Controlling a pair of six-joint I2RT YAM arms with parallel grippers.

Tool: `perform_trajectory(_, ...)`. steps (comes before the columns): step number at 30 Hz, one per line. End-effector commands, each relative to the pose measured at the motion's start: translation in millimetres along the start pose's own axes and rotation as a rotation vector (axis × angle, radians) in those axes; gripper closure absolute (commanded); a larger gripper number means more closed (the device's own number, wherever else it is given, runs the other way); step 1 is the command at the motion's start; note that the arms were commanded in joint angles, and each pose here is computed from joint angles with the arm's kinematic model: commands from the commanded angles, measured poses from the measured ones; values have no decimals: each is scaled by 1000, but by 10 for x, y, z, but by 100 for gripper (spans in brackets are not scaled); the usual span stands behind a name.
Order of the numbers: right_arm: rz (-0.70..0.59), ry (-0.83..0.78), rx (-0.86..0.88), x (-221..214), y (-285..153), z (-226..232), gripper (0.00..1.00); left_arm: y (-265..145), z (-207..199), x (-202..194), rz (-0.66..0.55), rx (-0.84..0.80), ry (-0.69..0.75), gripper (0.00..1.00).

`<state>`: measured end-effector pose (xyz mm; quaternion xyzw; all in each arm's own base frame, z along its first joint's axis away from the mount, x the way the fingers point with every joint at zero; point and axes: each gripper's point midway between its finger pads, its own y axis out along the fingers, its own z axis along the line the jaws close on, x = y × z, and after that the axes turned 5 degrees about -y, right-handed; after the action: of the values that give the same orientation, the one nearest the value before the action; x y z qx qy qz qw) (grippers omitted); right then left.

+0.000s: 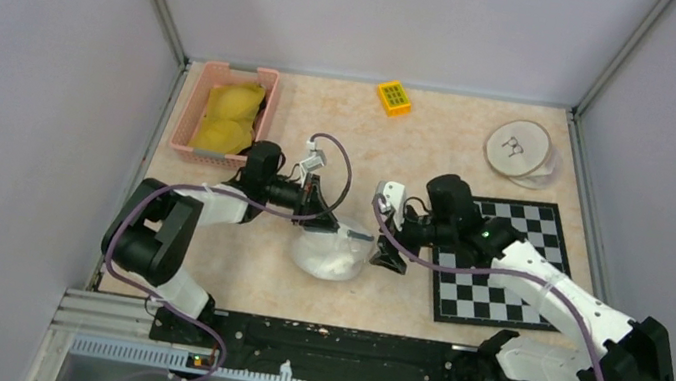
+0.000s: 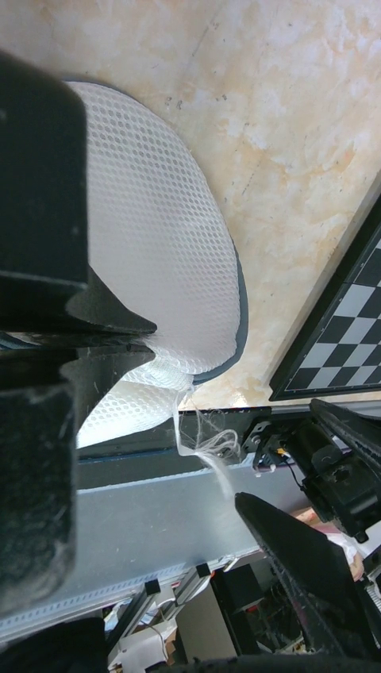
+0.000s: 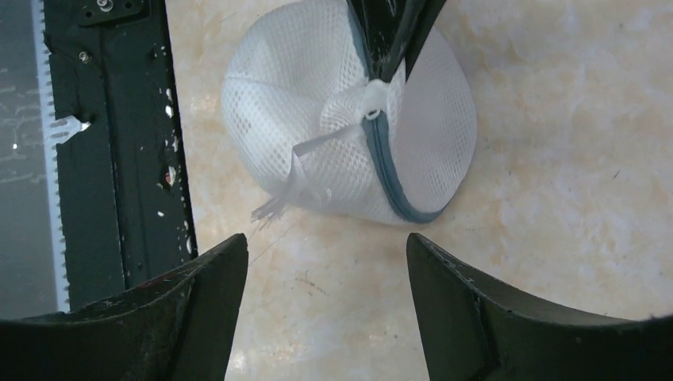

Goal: Unzip the laundry bag and remove the bra
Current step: Unzip the laundry bag at the center of the board.

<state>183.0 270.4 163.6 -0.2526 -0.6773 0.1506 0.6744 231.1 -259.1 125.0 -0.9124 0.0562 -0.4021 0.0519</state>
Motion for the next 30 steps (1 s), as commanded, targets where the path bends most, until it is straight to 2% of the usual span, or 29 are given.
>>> perform_trajectory(1,-30,67,13,16,-159,-113,28,-39,32,63,-3,-16,16,100)
perform_trajectory(5,-55,85,-12,25,-193,-447,29,-60,49,94,-6,-27,-4,100)
perform_trajectory(10,-183,75,-56,284,-130,-608,26,-64,82,183,-13,-28,-25,100)
perform_trajectory(14,-180,87,-61,259,4,-749,28,-52,125,225,-17,-26,-28,100)
perform_trajectory(18,-218,86,-73,457,-64,-890,28,-49,151,243,-22,-14,-21,100)
perform_trajectory(21,-247,73,-63,739,-215,-995,28,-52,194,275,-32,3,-26,100)
perform_trajectory(27,-430,166,-21,1294,-797,-1220,28,-77,293,380,-61,23,-31,100)
perform_trajectory(30,-501,219,-39,1432,-1037,-1350,28,-74,323,426,-66,28,-24,100)
